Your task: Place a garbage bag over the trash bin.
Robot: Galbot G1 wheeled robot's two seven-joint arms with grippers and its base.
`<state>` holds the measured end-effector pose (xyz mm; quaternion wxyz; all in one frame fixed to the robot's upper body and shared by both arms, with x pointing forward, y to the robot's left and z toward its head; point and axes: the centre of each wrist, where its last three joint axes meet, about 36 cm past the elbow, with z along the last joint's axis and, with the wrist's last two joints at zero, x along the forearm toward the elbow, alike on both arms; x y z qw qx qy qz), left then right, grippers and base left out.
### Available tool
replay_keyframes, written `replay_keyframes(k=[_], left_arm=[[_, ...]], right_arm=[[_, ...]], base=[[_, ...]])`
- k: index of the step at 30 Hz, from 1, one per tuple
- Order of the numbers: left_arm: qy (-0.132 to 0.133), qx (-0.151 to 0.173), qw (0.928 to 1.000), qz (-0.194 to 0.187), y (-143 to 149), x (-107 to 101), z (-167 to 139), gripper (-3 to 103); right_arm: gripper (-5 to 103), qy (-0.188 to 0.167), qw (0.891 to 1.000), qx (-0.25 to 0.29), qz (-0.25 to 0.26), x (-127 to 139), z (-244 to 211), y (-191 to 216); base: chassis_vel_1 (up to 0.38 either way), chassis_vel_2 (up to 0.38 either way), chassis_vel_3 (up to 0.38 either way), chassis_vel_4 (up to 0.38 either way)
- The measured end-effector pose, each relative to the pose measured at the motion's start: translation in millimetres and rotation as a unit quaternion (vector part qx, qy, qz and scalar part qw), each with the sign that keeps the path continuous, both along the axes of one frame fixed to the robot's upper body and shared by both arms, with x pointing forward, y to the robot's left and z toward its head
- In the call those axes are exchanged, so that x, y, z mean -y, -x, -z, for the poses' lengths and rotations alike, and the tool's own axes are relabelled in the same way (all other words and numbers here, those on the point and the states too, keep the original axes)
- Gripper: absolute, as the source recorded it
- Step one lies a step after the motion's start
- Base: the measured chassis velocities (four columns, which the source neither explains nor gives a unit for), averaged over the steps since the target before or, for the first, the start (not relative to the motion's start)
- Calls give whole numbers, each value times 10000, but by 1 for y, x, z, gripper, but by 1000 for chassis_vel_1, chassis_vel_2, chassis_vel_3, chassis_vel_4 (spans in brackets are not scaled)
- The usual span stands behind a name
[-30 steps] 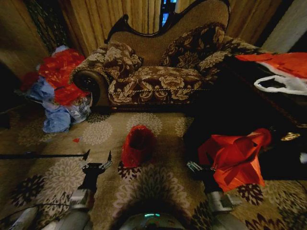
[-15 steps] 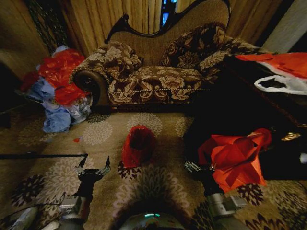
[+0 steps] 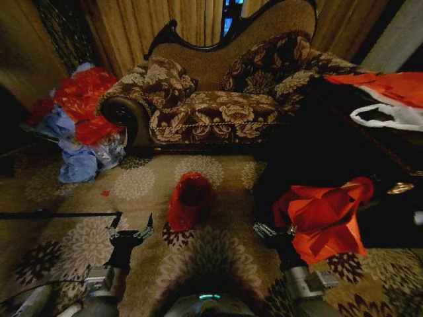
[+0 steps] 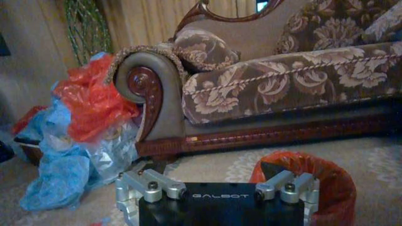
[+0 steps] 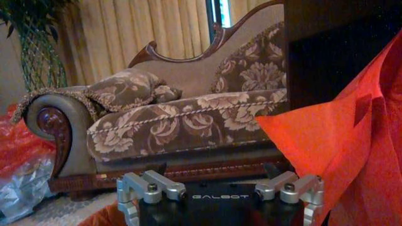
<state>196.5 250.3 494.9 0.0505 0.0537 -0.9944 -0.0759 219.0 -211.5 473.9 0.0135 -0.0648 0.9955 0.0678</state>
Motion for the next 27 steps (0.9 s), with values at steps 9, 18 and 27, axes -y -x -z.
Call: replay_keyframes(k=[9,18,27], left_arm=[[0,-2,10000,-1,0,0,0,100],[1,-5,10000,-1,0,0,1,100],[0,-6,10000,-1,0,0,1,100]], right_arm=[[100,2,10000,-8,3,0,1,0],[100,2,10000,-10,4,0,1,0],[100,0,10000,-11,6,0,1,0]], base=[[0,0,0,0],[0,0,0,0],[0,0,0,0]])
